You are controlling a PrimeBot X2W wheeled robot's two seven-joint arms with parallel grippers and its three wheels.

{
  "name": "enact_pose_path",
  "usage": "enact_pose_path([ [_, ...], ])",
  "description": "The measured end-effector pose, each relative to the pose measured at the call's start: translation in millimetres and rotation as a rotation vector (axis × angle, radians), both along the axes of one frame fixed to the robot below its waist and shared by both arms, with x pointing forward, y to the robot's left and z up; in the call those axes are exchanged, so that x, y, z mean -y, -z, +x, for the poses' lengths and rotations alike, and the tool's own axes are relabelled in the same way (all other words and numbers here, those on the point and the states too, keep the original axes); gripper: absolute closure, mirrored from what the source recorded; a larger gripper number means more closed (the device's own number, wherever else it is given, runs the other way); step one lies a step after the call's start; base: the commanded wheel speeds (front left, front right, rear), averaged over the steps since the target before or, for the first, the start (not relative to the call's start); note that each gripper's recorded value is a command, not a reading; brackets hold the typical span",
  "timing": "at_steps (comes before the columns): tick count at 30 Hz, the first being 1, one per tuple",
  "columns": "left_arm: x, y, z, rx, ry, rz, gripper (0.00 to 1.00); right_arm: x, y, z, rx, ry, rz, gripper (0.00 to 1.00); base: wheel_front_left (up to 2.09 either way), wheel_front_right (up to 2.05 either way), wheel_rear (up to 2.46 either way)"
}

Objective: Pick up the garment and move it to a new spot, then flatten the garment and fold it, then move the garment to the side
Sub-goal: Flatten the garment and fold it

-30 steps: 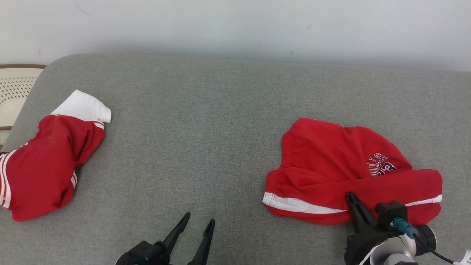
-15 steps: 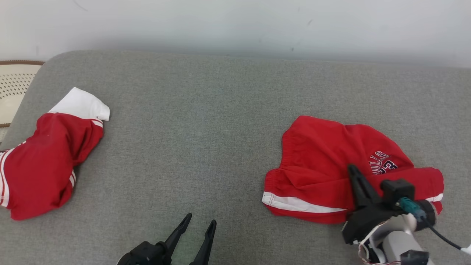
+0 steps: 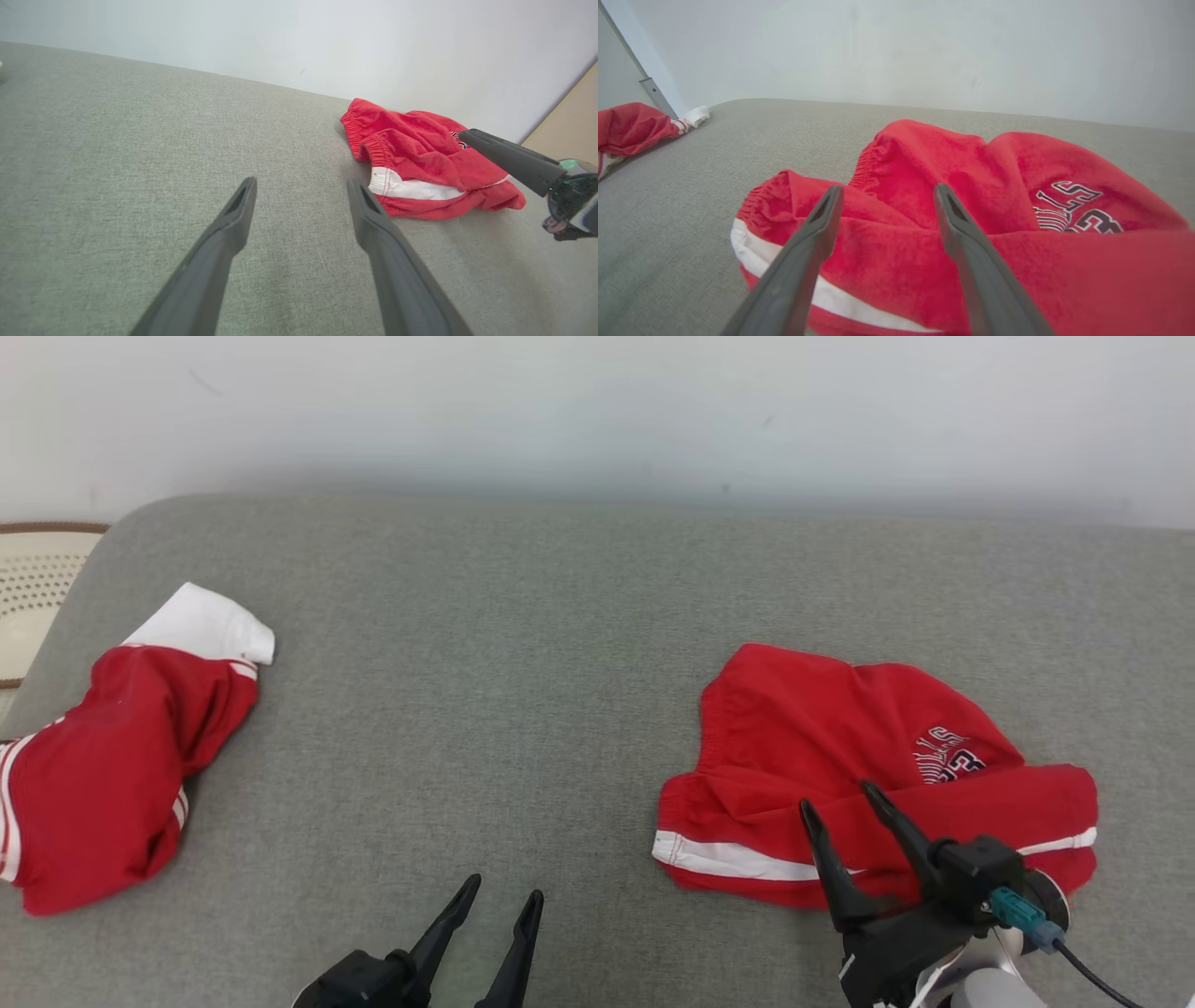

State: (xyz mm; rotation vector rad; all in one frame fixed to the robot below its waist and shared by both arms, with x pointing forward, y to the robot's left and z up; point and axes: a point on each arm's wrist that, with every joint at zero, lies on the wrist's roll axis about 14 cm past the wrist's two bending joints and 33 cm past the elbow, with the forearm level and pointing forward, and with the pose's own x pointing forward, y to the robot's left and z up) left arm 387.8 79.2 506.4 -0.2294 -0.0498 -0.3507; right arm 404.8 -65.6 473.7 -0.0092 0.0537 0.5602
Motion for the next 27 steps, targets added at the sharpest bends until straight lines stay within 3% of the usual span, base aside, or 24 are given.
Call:
enact_pose_path([
  [6,23,-9,2,0.024,0.069,-0.017,0.0,27,2,-11,-0.01,0.084,0.01,0.0,0.0,0.0,0.0],
  [16,89,-22,28,0.059,0.256,-0.027,0.0,98,-2,-29,0.007,0.34,0.034,0.0,0.0,0.0,0.0],
  [27,123,24,50,-0.139,0.311,-0.134,0.0,144,1,-50,-0.007,0.521,0.041,0.0,0.0,0.0,0.0],
])
